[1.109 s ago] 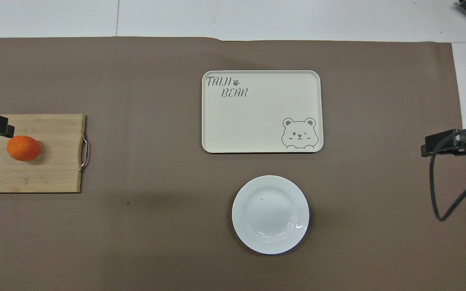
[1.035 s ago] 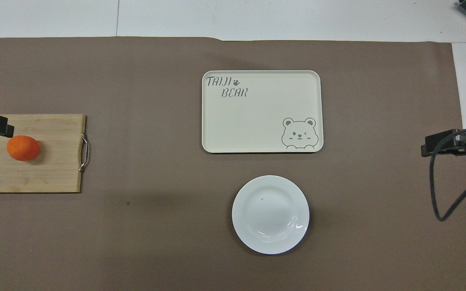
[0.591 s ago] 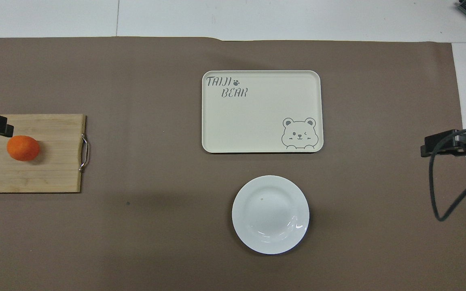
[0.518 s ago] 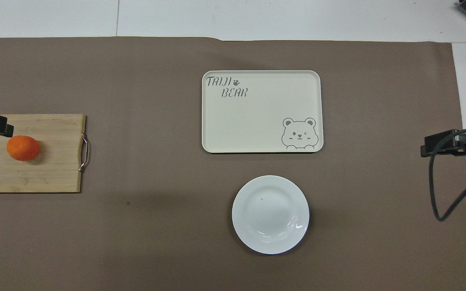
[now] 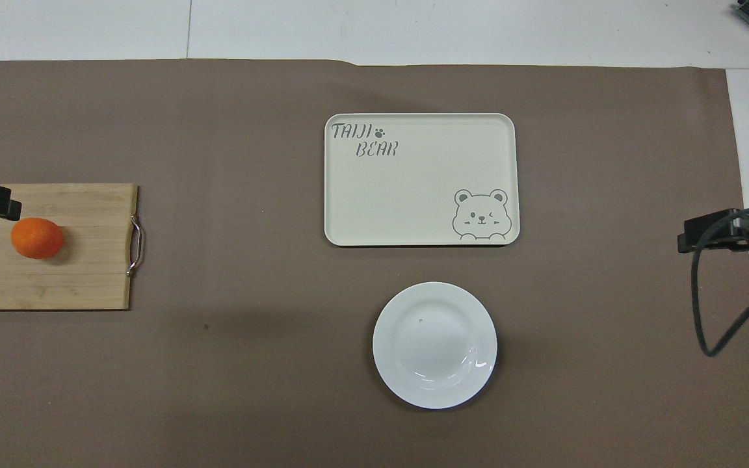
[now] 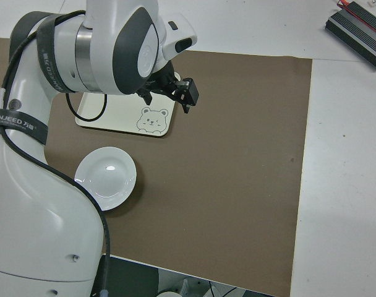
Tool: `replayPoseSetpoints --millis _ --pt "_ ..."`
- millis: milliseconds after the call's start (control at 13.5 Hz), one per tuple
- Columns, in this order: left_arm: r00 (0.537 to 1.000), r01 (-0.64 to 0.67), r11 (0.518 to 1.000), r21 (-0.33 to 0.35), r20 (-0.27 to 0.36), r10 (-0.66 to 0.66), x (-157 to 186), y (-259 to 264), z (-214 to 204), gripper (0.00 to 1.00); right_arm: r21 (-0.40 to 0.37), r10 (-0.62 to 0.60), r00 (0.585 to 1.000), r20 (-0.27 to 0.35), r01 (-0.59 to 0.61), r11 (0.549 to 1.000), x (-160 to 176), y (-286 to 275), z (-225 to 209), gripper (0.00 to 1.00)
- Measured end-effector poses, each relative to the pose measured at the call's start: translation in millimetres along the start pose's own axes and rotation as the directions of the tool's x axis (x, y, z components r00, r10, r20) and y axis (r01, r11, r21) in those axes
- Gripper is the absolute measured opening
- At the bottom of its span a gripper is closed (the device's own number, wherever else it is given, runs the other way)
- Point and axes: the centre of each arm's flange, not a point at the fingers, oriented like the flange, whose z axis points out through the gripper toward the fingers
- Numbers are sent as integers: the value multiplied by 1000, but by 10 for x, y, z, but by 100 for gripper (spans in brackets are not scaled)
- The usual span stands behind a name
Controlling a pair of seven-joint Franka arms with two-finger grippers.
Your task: Place orange and plate with both arms
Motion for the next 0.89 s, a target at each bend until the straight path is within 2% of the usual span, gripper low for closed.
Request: replayPoseSetpoints --millis 887 --pt "1000 -6 1000 1 -6 6 -7 30 -22 100 0 -14 1000 0 14 1000 -2 0 3 100"
